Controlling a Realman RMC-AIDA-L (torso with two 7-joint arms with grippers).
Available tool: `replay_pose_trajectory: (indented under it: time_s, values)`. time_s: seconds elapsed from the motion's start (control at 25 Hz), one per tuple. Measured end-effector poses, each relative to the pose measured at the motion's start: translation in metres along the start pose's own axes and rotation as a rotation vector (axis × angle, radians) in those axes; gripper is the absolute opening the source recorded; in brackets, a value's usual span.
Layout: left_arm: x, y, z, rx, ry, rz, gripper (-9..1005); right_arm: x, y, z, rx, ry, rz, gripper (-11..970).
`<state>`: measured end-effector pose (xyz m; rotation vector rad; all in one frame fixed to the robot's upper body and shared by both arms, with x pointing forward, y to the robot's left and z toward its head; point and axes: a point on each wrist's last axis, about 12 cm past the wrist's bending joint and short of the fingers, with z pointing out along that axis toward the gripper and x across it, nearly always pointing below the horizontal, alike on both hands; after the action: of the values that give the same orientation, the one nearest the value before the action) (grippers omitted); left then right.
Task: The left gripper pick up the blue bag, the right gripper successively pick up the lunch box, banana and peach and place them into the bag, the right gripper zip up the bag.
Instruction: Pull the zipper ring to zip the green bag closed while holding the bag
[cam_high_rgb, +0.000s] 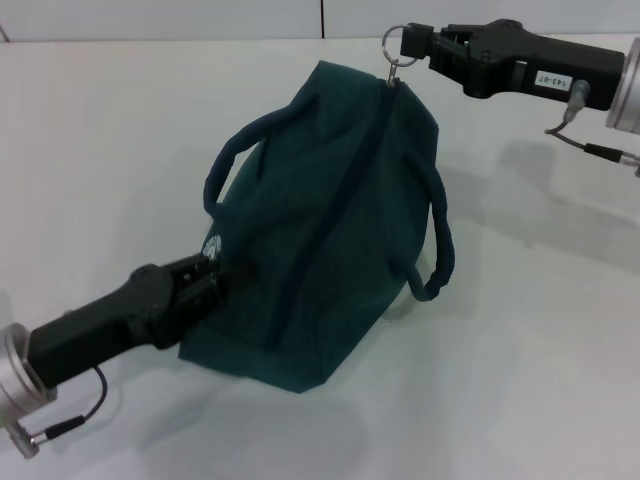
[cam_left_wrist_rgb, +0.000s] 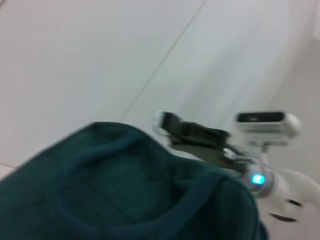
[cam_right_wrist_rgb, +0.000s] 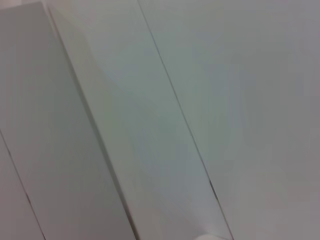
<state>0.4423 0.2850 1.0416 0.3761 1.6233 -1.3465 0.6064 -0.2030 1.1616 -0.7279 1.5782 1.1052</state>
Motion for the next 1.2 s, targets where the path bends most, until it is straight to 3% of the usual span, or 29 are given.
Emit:
replay_pose_trajectory:
  time_s: [0.32,0.52,0.76,1.04,1.2]
  values:
    - [-0.016,0.011,-0.010,-0.104,-0.122,-0.036,316,0.003,0.001,-0.013,0.026,-0.015,0.000,10]
    - [-0.032,0.024,-0.016,-0.187,-0.145,-0.130,463,0.003,0.003,-0.022,0.043,-0.025,-0.020,11]
    - [-0.053,0.034,-0.013,-0.200,-0.159,-0.193,682,0.004,0.002,-0.025,0.051,-0.024,-0.022,11]
    - [-0.105,0.044,0.009,-0.138,-0.083,-0.178,894,0.003,0.002,-0.023,0.039,-0.023,-0.034,11]
    - [-0.140,0.047,0.035,-0.092,0.054,-0.171,894,0.003,0.002,-0.023,0.037,-0.020,-0.036,11]
